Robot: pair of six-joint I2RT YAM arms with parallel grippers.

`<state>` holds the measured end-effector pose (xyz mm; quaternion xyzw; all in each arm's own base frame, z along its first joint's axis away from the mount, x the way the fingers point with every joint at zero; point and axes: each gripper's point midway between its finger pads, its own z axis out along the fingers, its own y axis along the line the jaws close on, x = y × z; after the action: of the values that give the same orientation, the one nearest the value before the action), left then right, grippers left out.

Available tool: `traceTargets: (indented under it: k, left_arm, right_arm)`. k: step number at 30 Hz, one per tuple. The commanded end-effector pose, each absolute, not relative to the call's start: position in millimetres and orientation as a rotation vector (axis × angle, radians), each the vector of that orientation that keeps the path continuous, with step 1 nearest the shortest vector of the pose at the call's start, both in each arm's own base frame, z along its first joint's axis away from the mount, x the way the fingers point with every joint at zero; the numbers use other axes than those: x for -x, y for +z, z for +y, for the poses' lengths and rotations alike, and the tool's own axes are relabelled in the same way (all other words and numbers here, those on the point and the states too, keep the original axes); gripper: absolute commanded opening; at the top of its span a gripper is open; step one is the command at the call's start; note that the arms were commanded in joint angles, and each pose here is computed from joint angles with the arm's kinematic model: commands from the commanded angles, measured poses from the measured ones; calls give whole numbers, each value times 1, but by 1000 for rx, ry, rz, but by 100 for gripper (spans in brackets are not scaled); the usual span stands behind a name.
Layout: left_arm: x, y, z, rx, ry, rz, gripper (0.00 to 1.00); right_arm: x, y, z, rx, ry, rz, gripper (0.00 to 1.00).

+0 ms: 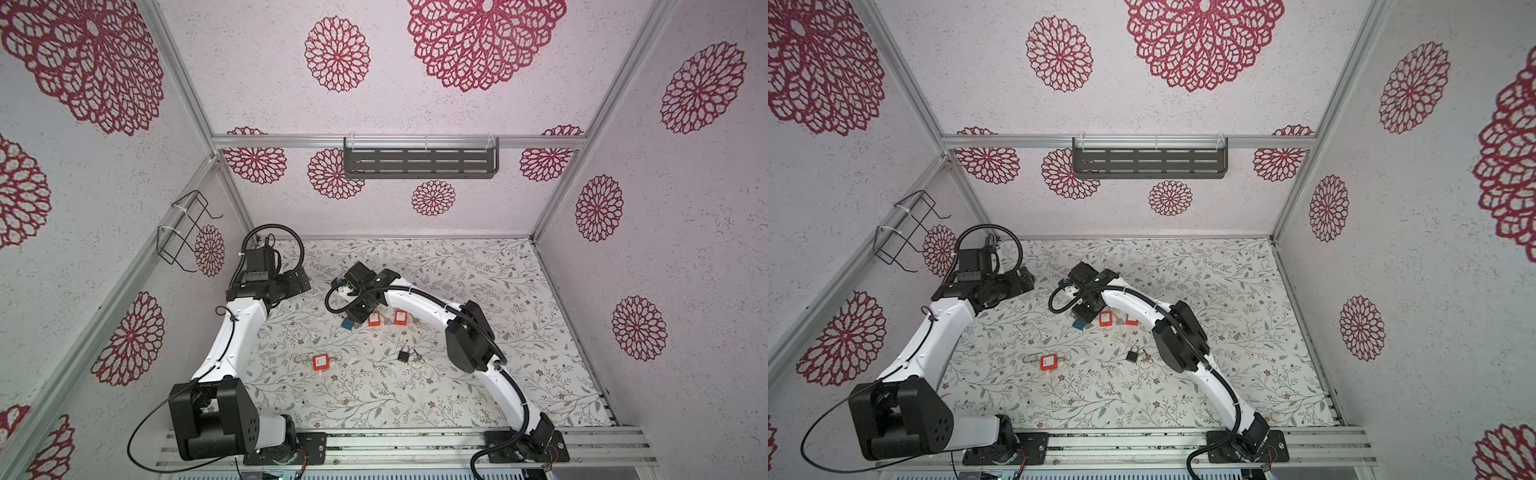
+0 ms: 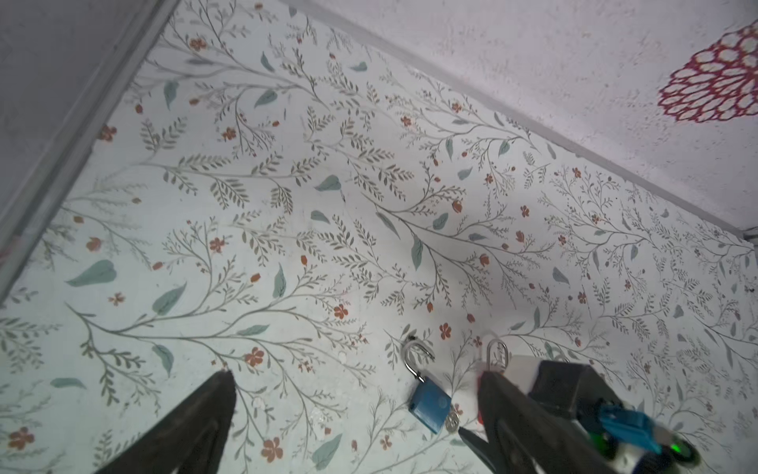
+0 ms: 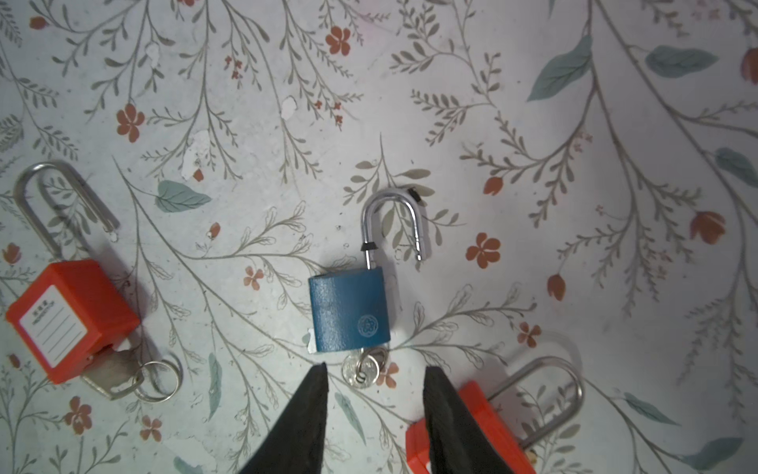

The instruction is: Lock with the key

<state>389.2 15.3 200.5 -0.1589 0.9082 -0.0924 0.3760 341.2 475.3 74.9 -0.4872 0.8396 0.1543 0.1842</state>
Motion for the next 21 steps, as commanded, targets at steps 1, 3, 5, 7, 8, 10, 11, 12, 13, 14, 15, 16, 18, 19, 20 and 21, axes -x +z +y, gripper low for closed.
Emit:
traceTargets:
  k: [1,3,5,7,8,10,11,12,13,14,15,16,18,19,20,21]
  left_arm:
    - [-400,234,20,338,-205,2167,97]
    - [-399,242,21,314,-195,2117,97]
    - [-398,248,23,305,-185,2060,97]
    - [-394,254,28,321,-162,2002,97]
    - [-392,254,32,346,-147,1973,97]
    - [-387,255,35,372,-136,1933,97]
    - [-384,254,36,375,-134,1922,97]
    - [-383,253,35,372,-136,1923,97]
    - [-382,251,34,364,-139,1929,97]
    - [-380,249,33,357,-140,1943,97]
    - [-380,246,32,350,-143,1958,97]
    - [-379,243,31,345,-144,1969,97]
    - [-377,241,29,335,-148,1978,97]
    - [-376,241,29,332,-150,1977,97]
    - [-375,241,29,331,-148,1975,97]
    - [-374,241,28,326,-149,1977,97]
  right_arm:
    - [-335,88,482,1428,464,2322,43]
    - [-334,83,483,1438,461,2329,44]
    - [-331,79,485,1449,471,2330,45]
    - [-327,76,487,1463,490,2332,46]
    - [-325,74,489,1471,494,2328,47]
    - [-323,71,491,1487,488,2321,48]
    - [-323,69,493,1492,482,2316,48]
    - [-324,67,494,1493,475,2313,49]
    - [-325,66,494,1488,471,2313,49]
    - [-325,65,496,1488,473,2311,51]
    - [-326,64,497,1482,470,2311,52]
    - [-327,62,497,1477,463,2313,54]
    - [-331,59,497,1460,438,2316,54]
    - [-333,58,497,1449,422,2317,54]
    - [-337,57,496,1436,401,2316,54]
    - [-340,57,495,1427,382,2314,54]
